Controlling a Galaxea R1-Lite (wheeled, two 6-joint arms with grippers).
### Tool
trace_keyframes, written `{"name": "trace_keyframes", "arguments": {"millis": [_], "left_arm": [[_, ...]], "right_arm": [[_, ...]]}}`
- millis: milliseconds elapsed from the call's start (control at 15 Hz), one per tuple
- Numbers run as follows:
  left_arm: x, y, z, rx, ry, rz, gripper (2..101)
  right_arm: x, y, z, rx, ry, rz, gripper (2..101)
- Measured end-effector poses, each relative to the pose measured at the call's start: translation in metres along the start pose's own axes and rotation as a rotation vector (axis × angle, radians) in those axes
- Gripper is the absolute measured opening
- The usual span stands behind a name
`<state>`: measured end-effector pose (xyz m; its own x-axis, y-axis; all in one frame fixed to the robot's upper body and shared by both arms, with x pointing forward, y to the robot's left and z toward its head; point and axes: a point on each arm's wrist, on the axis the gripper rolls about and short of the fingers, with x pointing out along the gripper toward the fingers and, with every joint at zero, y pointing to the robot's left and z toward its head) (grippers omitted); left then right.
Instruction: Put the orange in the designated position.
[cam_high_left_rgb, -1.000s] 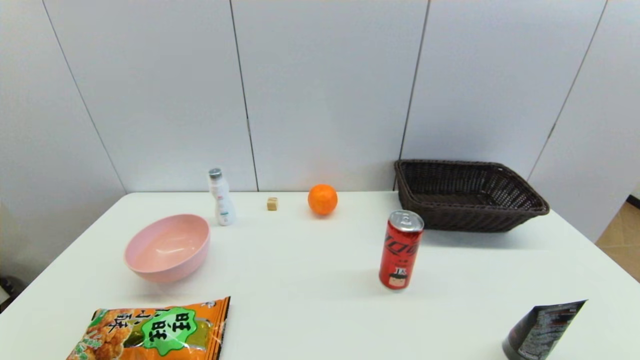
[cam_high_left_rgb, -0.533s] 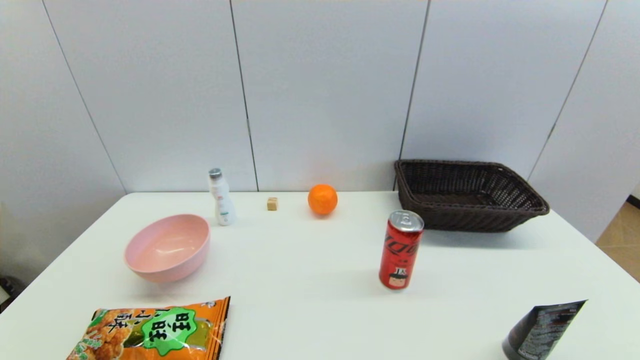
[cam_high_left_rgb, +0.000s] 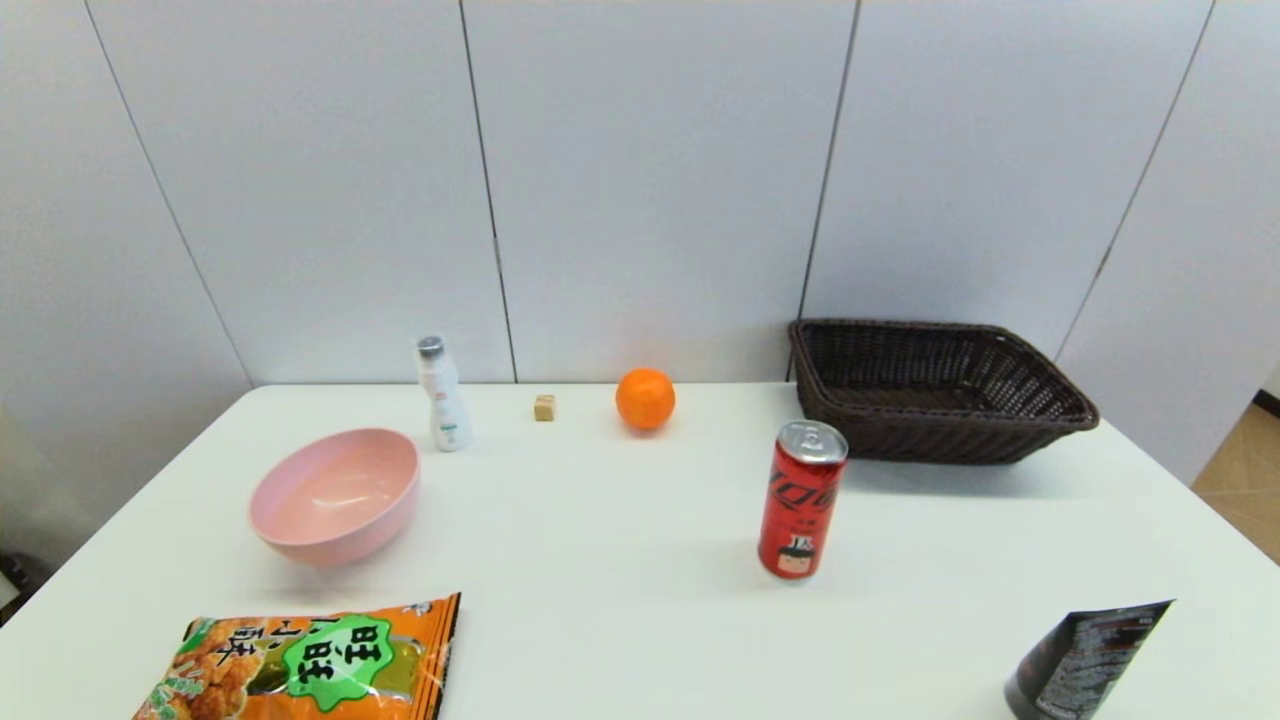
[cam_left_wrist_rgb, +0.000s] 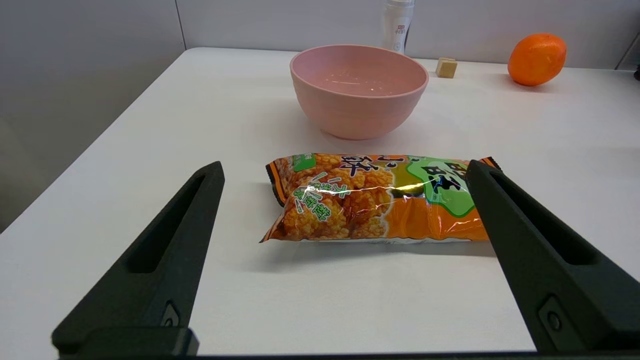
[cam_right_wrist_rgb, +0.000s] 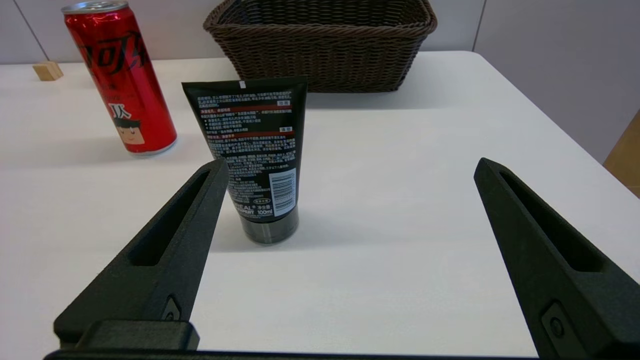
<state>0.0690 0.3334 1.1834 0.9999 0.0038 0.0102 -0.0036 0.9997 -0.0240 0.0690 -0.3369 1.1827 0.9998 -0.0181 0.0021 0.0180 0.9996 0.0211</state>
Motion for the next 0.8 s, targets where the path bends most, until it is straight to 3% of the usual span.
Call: {"name": "trace_keyframes", "arguments": {"millis": [400, 800], "left_arm": [[0.000, 0.000, 0.002, 0.012, -0.005, 0.000, 97.8], [-0.002, -0.001, 0.047, 0.018, -0.054, -0.004, 97.8]], "right_arm": [[0.000, 0.000, 0.000, 0.000, -0.001, 0.000, 97.3], [0.000, 0.000, 0.000, 0.000, 0.000, 0.000, 97.3]]}}
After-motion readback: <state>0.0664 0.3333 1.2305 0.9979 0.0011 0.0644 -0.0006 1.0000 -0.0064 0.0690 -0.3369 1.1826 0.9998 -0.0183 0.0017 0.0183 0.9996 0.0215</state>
